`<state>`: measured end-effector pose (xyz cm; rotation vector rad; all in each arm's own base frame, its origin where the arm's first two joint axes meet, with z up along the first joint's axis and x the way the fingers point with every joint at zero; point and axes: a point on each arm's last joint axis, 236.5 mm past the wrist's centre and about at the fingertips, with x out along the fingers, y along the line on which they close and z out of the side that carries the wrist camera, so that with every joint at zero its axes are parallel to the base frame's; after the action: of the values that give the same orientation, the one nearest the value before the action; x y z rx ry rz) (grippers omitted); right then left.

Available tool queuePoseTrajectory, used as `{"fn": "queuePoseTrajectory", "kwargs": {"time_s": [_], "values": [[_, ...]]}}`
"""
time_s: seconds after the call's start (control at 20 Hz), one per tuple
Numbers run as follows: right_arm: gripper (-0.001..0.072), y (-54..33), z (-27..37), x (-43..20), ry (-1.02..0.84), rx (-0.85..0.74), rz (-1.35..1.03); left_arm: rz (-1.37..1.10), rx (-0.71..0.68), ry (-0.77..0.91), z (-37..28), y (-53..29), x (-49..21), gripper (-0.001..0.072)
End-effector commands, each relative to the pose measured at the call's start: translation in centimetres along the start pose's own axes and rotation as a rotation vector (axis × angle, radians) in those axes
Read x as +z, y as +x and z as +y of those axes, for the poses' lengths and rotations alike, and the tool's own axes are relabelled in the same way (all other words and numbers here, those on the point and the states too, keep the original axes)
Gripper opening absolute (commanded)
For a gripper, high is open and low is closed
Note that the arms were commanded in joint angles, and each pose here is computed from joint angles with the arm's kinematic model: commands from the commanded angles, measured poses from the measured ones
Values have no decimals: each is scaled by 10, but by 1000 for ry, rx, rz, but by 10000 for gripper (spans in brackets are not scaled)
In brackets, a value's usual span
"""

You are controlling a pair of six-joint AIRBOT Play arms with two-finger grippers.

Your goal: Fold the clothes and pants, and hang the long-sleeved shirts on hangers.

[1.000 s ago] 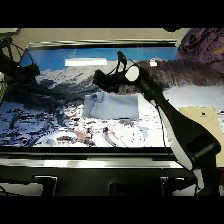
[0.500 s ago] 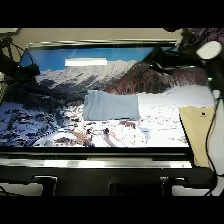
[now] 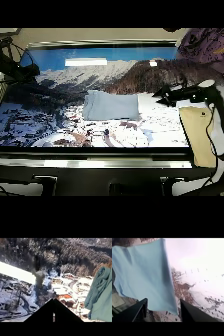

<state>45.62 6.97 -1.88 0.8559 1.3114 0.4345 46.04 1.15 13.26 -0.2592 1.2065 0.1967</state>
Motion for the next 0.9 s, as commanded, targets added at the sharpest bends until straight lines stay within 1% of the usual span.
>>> {"fn": "queuePoseTrajectory", "kwargs": {"time_s": [0.0,0.1,0.15,0.4,0.45,0.55,0.6,0.65,0.75,0.85], "values": [[470,58,-15,-20,14,50,86,0,0,-1,0,0,0,19],[393,82,-17,-26,15,43,110,0,0,-1,0,0,0,19],[379,91,-18,-29,16,36,119,0,0,-1,0,0,0,19],[370,116,-13,-34,-1,20,122,0,0,-4,0,0,0,19],[293,117,-12,-33,-2,21,116,0,0,-4,0,0,0,18],[176,119,-7,-34,-1,33,118,0,0,-4,0,0,0,19],[59,118,-5,-35,2,43,125,0,0,-4,0,0,0,19],[29,116,0,-35,7,56,124,0,0,-4,0,0,0,19],[27,98,15,-18,8,65,71,0,0,-5,0,0,0,18],[27,63,21,22,22,18,-43,0,0,-5,0,0,0,19]]}}
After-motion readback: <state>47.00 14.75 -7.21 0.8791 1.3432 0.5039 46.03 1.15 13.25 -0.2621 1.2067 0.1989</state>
